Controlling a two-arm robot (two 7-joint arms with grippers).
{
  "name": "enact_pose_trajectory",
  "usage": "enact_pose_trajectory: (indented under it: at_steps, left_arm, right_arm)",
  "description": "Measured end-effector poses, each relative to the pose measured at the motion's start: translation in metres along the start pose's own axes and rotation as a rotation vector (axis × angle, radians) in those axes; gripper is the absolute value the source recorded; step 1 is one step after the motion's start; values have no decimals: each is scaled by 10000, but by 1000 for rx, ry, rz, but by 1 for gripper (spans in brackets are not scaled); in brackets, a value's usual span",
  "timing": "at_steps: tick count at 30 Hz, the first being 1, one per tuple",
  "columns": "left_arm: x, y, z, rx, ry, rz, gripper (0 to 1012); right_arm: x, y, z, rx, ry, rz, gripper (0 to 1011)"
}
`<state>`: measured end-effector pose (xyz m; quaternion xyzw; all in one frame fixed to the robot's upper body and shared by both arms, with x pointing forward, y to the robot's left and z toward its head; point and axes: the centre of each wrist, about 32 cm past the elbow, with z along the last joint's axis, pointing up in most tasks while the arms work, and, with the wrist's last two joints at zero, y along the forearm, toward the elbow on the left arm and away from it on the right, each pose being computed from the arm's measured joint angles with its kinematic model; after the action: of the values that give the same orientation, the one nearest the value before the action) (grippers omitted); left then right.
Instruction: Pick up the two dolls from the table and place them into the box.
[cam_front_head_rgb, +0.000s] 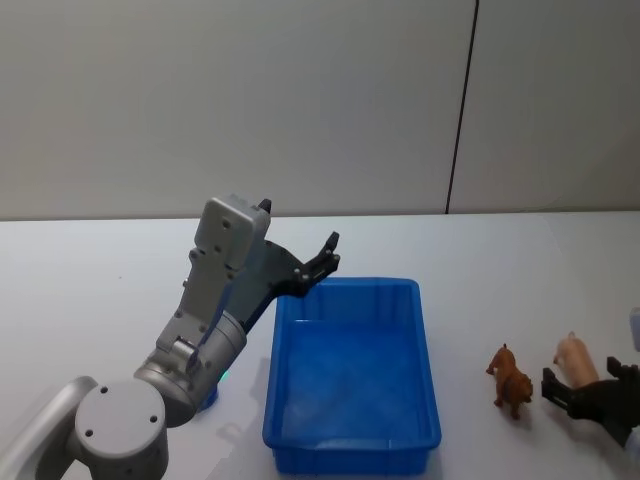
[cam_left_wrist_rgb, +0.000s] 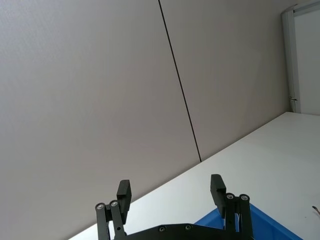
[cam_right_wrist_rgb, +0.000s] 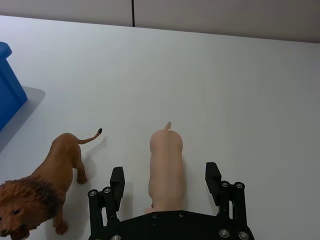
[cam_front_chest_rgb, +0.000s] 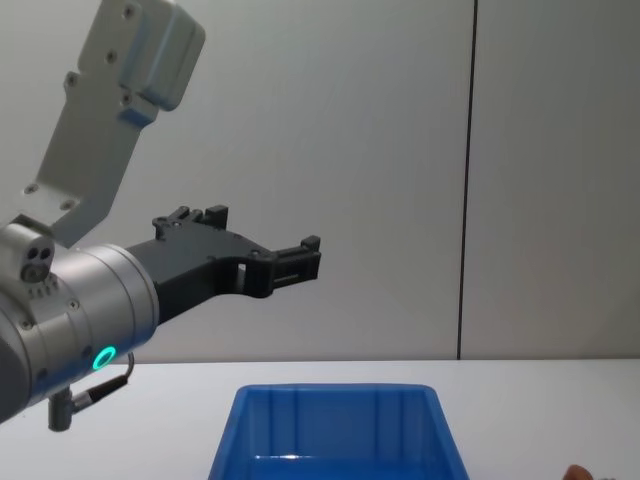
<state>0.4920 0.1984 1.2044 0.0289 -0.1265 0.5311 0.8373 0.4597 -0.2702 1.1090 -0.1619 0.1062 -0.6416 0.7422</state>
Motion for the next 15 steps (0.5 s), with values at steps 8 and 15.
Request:
enact_pose_trajectory:
  at_steps: [8, 15]
  left_arm:
    - [0, 0, 0, 0, 0, 0, 1004]
    - [0, 0, 0, 0, 0, 0, 1004]
  right_arm:
    - [-41, 65, -2, -12, 6, -6, 836]
    - [-64, 99, 0, -17, 9, -9, 629]
